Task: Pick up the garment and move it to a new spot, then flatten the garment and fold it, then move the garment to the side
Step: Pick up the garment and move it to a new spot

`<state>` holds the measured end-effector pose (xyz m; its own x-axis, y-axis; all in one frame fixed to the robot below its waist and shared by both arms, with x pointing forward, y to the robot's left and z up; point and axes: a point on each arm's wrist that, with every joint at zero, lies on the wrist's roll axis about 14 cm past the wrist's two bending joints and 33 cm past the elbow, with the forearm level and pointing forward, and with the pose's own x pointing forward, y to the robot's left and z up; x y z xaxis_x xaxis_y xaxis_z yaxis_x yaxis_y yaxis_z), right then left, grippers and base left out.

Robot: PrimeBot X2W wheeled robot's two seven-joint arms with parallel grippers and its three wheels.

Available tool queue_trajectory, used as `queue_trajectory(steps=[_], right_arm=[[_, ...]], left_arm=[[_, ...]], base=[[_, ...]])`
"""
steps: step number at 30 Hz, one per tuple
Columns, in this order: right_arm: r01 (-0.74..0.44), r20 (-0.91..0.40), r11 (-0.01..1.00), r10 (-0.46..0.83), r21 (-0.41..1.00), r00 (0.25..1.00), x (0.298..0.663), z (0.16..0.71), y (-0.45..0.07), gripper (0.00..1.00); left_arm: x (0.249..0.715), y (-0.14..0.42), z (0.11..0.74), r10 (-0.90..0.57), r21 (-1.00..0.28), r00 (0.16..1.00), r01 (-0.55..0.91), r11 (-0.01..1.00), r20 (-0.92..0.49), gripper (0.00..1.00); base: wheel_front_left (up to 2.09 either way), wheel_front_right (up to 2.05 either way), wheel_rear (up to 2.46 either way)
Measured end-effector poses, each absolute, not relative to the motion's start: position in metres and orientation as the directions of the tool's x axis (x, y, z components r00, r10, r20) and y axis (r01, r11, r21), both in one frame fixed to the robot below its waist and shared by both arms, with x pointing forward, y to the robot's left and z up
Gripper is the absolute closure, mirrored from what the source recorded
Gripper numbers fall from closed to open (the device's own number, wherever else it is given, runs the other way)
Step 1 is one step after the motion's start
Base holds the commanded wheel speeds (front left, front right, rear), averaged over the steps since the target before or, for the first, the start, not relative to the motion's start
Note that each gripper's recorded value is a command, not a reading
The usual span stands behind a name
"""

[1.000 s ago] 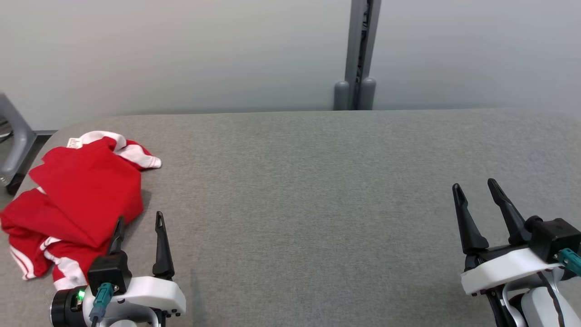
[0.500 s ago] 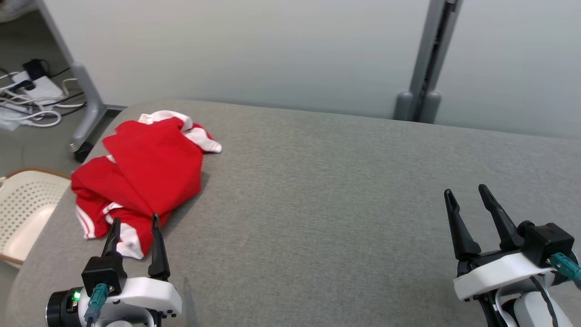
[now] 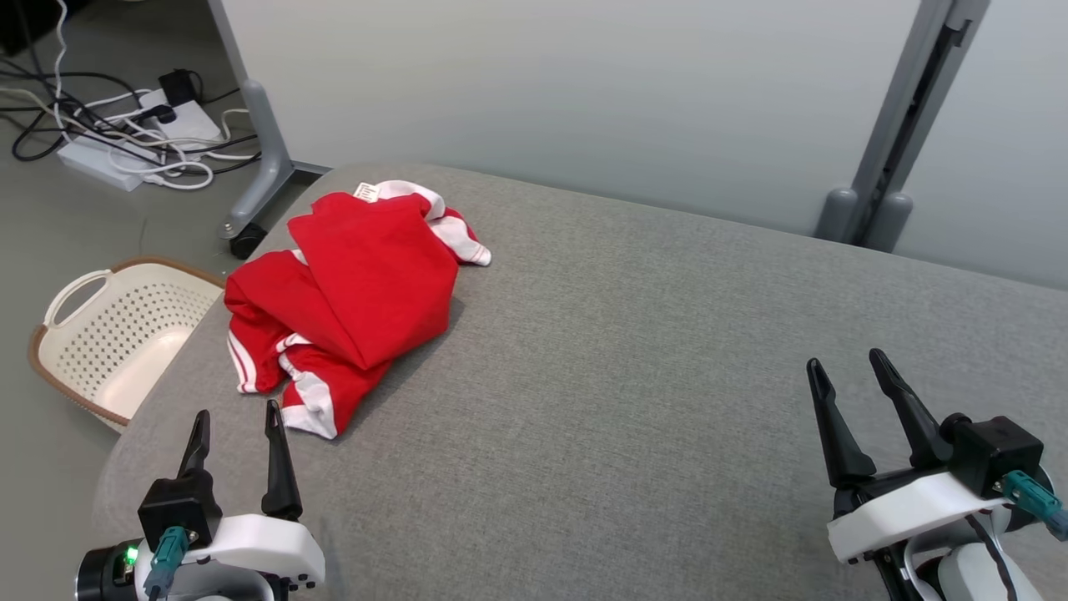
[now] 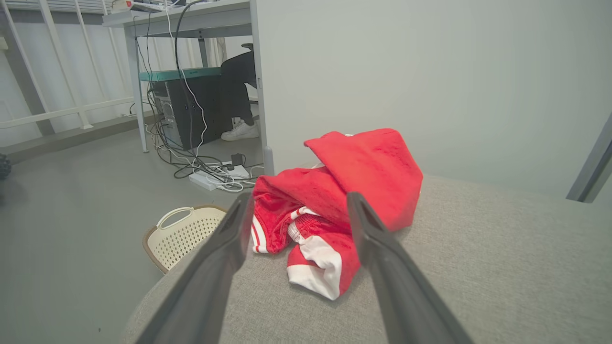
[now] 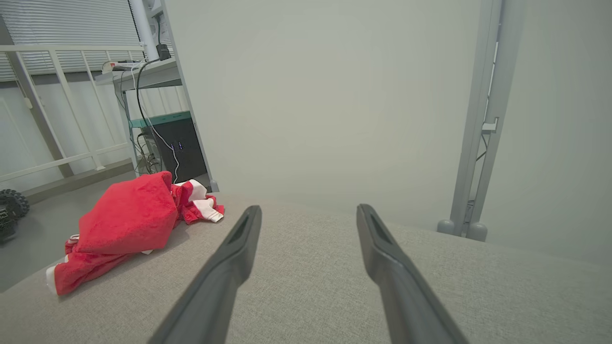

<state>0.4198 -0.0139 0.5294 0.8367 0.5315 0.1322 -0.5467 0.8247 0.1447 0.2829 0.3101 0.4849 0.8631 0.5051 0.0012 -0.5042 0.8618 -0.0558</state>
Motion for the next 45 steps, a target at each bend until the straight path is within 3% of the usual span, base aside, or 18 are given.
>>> queue_trajectory(steps=[32,39,45], right_arm=[[-0.581,0.123,0.799,0.567,0.155,0.814,0.411,0.527,-0.001,0.0],[-0.573,0.114,0.804,0.562,0.157,0.819,0.415,0.523,-0.005,0.0],[-0.562,0.105,0.811,0.552,0.165,0.827,0.418,0.518,-0.011,0.0]], left_arm=[[0.28,0.319,0.497,0.52,-0.087,0.853,-0.516,0.852,0.039,0.0],[0.311,0.325,0.529,0.452,-0.098,0.889,-0.444,0.891,0.08,0.0],[0.349,0.332,0.546,0.375,-0.127,0.927,-0.371,0.92,0.008,0.0]], base=[[0.0,0.0,0.0],[0.0,0.0,0.0],[0.0,0.0,0.0]])
